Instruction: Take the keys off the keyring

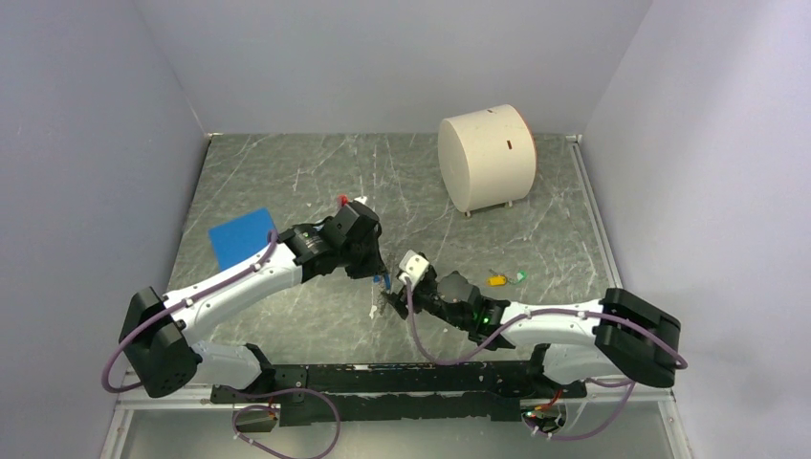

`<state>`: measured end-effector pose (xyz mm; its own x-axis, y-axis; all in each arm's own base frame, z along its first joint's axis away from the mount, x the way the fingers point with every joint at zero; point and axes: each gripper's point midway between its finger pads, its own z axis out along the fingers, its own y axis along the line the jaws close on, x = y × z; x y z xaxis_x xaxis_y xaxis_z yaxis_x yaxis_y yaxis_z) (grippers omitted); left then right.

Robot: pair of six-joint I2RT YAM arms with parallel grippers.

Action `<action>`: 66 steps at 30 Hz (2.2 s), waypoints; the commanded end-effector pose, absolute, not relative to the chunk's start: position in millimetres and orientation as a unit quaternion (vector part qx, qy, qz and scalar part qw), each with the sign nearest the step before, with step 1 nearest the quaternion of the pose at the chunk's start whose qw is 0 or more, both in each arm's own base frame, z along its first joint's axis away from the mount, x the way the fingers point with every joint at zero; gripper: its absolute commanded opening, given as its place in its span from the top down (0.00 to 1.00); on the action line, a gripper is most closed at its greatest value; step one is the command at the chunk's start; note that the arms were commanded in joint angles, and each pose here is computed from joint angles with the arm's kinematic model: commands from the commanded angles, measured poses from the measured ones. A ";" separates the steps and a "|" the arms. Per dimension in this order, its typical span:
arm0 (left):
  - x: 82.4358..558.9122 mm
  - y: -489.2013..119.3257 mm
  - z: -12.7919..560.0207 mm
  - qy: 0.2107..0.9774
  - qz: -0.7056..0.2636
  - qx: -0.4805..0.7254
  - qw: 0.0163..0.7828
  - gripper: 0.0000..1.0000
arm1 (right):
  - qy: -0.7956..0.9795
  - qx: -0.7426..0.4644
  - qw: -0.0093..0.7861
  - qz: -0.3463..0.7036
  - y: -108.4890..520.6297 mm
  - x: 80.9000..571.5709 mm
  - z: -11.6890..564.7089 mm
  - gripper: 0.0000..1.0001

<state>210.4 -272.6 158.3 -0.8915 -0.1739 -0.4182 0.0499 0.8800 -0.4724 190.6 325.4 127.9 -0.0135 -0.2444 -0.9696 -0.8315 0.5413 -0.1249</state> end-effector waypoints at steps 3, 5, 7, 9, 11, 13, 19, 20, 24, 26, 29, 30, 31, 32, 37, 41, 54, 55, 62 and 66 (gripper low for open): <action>217.6 -274.5 177.2 0.932 -0.248 -0.113 0.238 0.97 | 0.634 -0.353 0.652 0.218 338.0 219.5 171.6 0.28; 217.4 -273.9 176.5 0.932 -0.248 -0.125 0.234 0.97 | 0.634 -0.351 0.657 0.207 339.2 222.4 169.8 0.30; 217.1 -273.8 175.5 0.931 -0.248 -0.136 0.231 0.97 | 0.634 -0.352 0.658 0.201 340.7 223.9 168.0 0.33; 215.8 -274.3 174.1 0.931 -0.249 -0.145 0.225 0.97 | 0.636 -0.354 0.658 0.194 341.8 225.0 165.6 0.38; 215.9 -274.0 173.1 0.930 -0.248 -0.154 0.222 0.98 | 0.636 -0.355 0.659 0.187 341.4 225.4 163.1 0.44; 215.5 -273.1 172.3 0.931 -0.245 -0.157 0.221 0.97 | 0.636 -0.357 0.659 0.186 340.6 224.7 162.6 0.50; 214.5 -272.5 171.8 0.931 -0.245 -0.159 0.218 0.97 | 0.630 -0.361 0.660 0.191 338.3 220.7 167.0 0.67; 214.4 -273.6 171.6 0.931 -0.247 -0.157 0.218 0.97 | 0.629 -0.361 0.661 0.193 338.1 220.4 168.1 0.69; 213.6 -271.5 168.0 0.934 -0.239 -0.158 0.215 0.98 | 0.627 -0.365 0.661 0.194 338.2 219.1 169.7 0.77; 213.8 -268.8 166.7 0.935 -0.233 -0.157 0.218 0.97 | 0.625 -0.370 0.658 0.199 339.2 216.8 170.4 0.81; 214.5 -263.3 164.2 0.935 -0.223 -0.157 0.226 0.97 | 0.625 -0.382 0.650 0.203 341.5 213.5 170.2 0.86; 214.4 -262.3 163.0 0.936 -0.221 -0.157 0.226 0.97 | 0.625 -0.384 0.648 0.204 341.4 213.0 169.7 0.91; 214.5 -262.6 162.6 0.936 -0.222 -0.154 0.227 0.98 | 0.625 -0.383 0.648 0.207 341.2 211.8 170.2 0.95; 214.3 -263.2 161.7 0.936 -0.223 -0.151 0.227 0.97 | 0.623 -0.383 0.649 0.211 341.6 211.0 171.9 0.98; 212.7 -265.9 158.3 0.939 -0.224 -0.139 0.221 0.97 | 0.625 -0.384 0.644 0.217 341.6 209.0 174.9 1.00; 213.5 -264.9 160.2 0.939 -0.225 -0.122 0.230 0.94 | 0.630 -0.388 0.635 0.222 341.0 206.7 176.4 1.00; 220.9 -252.8 169.8 0.924 -0.227 -0.027 0.305 0.53 | 0.660 -0.424 0.569 0.246 335.3 196.7 169.7 1.00; 221.4 -252.1 170.8 0.921 -0.229 -0.020 0.313 0.52 | 0.663 -0.425 0.565 0.247 334.4 196.9 170.5 1.00; 225.4 -238.2 176.9 0.895 -0.230 0.034 0.381 0.51 | 0.688 -0.430 0.525 0.259 326.3 199.1 171.1 1.00; 224.7 -233.3 180.7 0.876 -0.238 0.066 0.415 0.49 | 0.701 -0.430 0.506 0.260 325.3 200.2 176.3 1.00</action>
<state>215.3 -235.2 165.1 -0.7474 -0.1197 -0.6536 0.2080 0.8921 -0.4012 200.4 317.9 143.6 -0.1031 -0.3900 -0.9150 -0.8564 0.5027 -0.1177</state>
